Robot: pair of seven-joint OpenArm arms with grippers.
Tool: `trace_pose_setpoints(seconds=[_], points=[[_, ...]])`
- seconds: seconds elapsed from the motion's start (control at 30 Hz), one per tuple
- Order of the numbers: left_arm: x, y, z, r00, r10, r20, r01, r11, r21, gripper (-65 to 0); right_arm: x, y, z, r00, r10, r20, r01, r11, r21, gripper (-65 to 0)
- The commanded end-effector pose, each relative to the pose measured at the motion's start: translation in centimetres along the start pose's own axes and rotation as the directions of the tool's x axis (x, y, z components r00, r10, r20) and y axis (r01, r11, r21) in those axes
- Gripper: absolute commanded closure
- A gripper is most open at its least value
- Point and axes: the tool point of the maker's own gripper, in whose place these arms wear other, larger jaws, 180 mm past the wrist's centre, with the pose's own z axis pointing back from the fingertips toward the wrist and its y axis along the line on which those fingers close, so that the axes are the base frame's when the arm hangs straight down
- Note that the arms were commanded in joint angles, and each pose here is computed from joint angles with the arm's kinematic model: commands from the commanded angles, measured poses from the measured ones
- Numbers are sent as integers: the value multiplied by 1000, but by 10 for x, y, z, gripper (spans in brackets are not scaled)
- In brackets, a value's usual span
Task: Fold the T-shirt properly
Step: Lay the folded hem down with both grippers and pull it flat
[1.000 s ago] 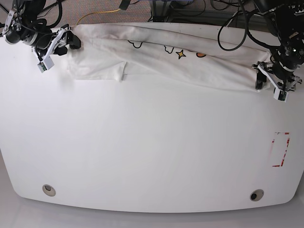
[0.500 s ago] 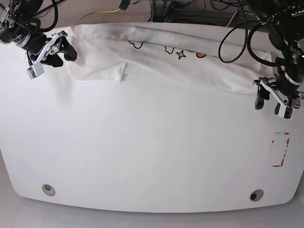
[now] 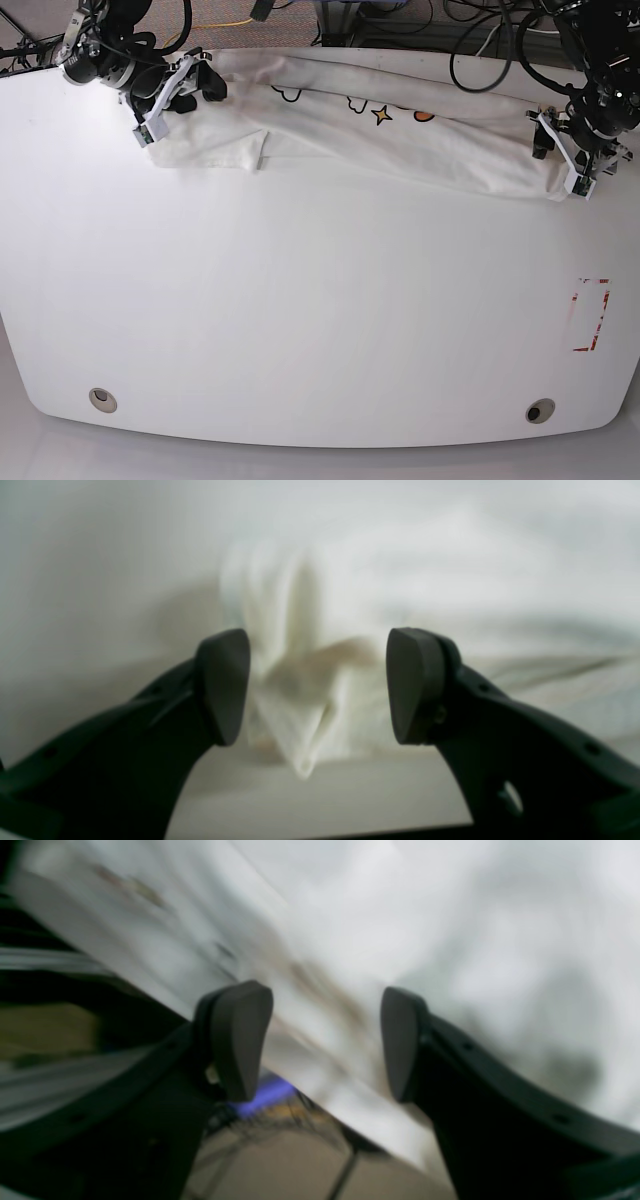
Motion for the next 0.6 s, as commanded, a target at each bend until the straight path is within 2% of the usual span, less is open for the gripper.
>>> trace_pose_setpoints(seconds=[0.0,0.07,0.17,0.33,0.57], points=[[7,3,0,999,0,51,0,1000,-9,-401,8,-6,-6,1000,18,5,-18,1000,-15,-355],[-3,8,0,999,-5,32,6,1000,-10,-401,-4,-15,-12,999,-15,-35,14,999,-32,-355],[-13,8,-11,1000,22,19,-21,999,-36,-401,-3,-33,-24,997,-74,-15,73,997,-21,-355],[-27,5,-32,997,76,-32,-78,994,-81,-401,-5,-71,-24,993,-113,-26,111,993,-50,-355],[-1,4,-53,995,103,0,-103,988,-118,-401,24,-104,-20,994,-110,9,110,991,-79,-355]])
